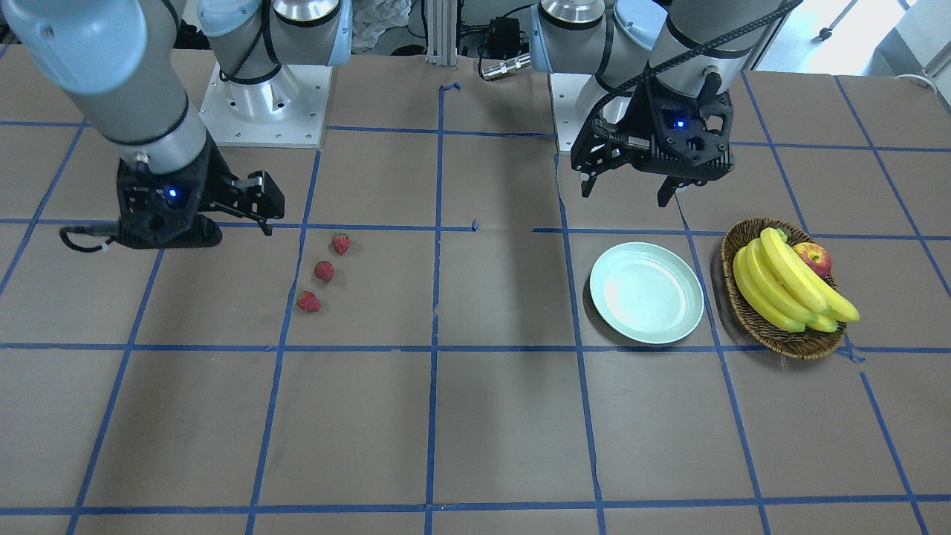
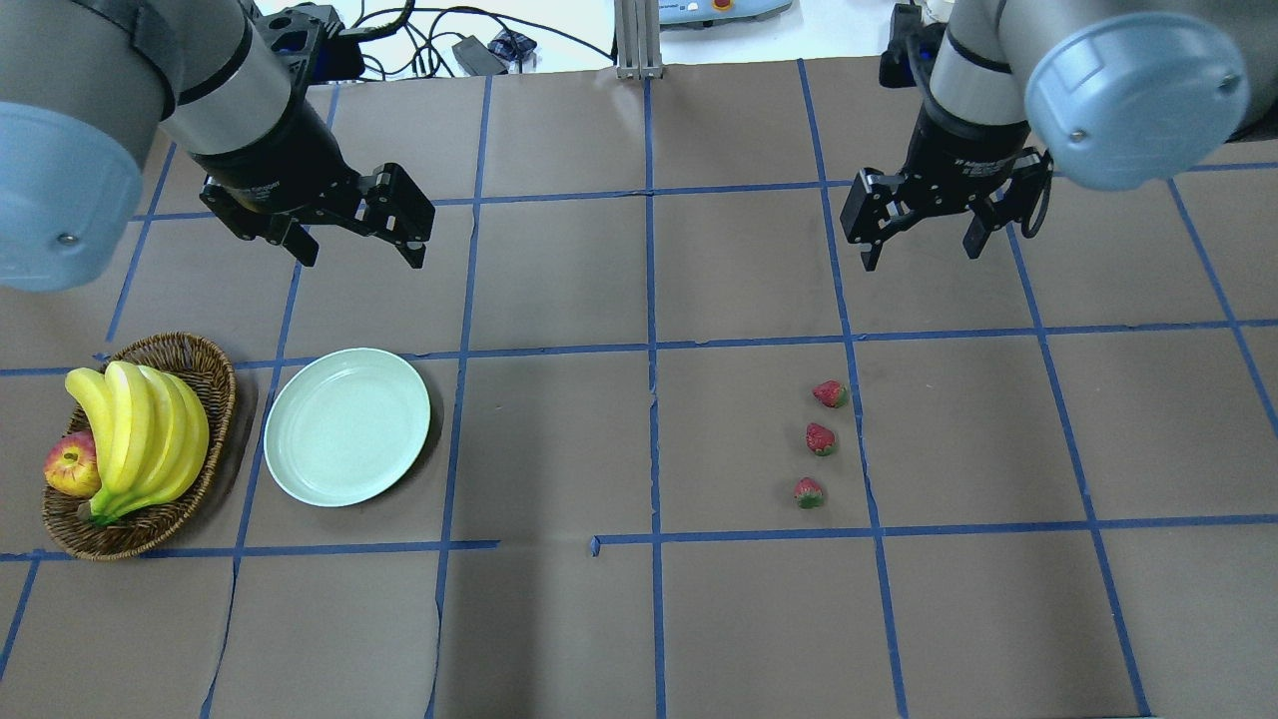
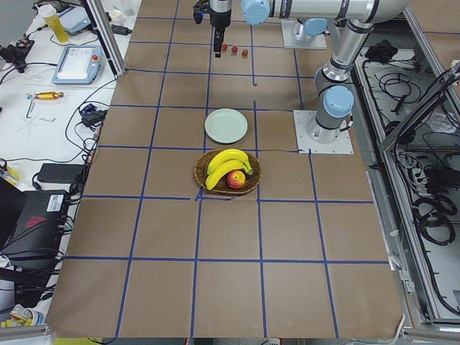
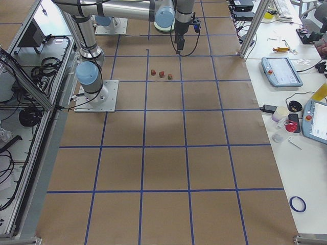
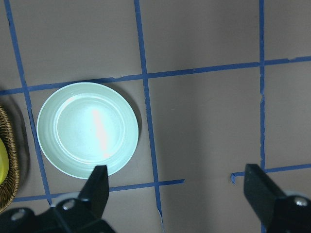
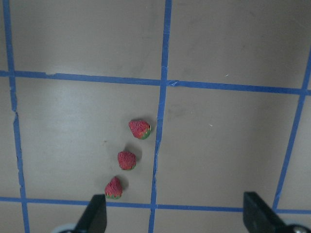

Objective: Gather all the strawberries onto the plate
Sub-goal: 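Lower the right gripper and grasp the farthest red strawberry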

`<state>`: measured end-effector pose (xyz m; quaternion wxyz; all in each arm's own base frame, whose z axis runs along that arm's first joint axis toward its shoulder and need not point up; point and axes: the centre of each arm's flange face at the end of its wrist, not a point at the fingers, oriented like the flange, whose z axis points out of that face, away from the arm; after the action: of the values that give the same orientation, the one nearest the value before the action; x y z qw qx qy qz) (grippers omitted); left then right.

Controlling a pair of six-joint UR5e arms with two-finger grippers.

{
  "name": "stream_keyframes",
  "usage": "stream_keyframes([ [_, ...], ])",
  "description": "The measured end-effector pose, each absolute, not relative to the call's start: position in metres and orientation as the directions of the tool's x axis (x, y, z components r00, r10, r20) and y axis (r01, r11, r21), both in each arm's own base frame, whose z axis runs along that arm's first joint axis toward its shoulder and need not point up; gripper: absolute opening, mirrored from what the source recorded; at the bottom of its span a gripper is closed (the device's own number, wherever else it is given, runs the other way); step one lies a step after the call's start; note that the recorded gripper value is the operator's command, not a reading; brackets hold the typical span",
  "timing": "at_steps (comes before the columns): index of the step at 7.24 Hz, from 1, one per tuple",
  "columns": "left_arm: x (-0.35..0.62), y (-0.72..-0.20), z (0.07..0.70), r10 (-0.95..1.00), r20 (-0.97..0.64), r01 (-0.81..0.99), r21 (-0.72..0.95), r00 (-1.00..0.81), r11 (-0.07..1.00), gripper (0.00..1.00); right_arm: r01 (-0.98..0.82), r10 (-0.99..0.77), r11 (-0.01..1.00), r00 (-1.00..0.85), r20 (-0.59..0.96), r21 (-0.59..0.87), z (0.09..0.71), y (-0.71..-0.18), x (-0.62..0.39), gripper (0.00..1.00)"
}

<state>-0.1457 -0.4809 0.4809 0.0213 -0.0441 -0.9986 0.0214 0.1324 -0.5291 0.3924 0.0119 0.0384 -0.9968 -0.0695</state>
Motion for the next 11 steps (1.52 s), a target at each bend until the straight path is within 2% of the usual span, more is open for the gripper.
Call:
stream_keyframes([
  [1, -0.146, -0.481, 0.480, 0.088, 0.040, 0.087, -0.042, -0.995, 0.995, 1.00, -0.077, -0.080, 0.984, -0.997, 0.014, 0.160, 0.353, -0.532, 0.134, 1.00],
  [4, -0.146, -0.482, 0.477, 0.088, 0.041, 0.087, -0.037, -0.995, 0.996, 1.00, -0.104, -0.105, 0.992, -0.994, 0.015, 0.074, 0.244, -0.512, 0.148, 1.00],
  [7, -0.146, -0.482, 0.476, 0.089, 0.040, 0.088, -0.034, -0.995, 0.996, 1.00, -0.127, -0.128, 0.991, -0.992, 0.015, 0.052, 0.192, -0.491, 0.158, 0.94],
  [10, -0.146, -0.482, 0.475, 0.089, 0.039, 0.088, -0.034, -0.995, 0.996, 1.00, -0.128, -0.129, 0.990, -0.991, 0.017, 0.055, 0.184, -0.490, 0.159, 0.52],
  [11, -0.146, -0.482, 0.475, 0.089, 0.038, 0.088, -0.033, -0.995, 0.996, 1.00, -0.128, -0.129, 0.990, -0.991, 0.016, 0.058, 0.183, -0.489, 0.159, 0.29],
])
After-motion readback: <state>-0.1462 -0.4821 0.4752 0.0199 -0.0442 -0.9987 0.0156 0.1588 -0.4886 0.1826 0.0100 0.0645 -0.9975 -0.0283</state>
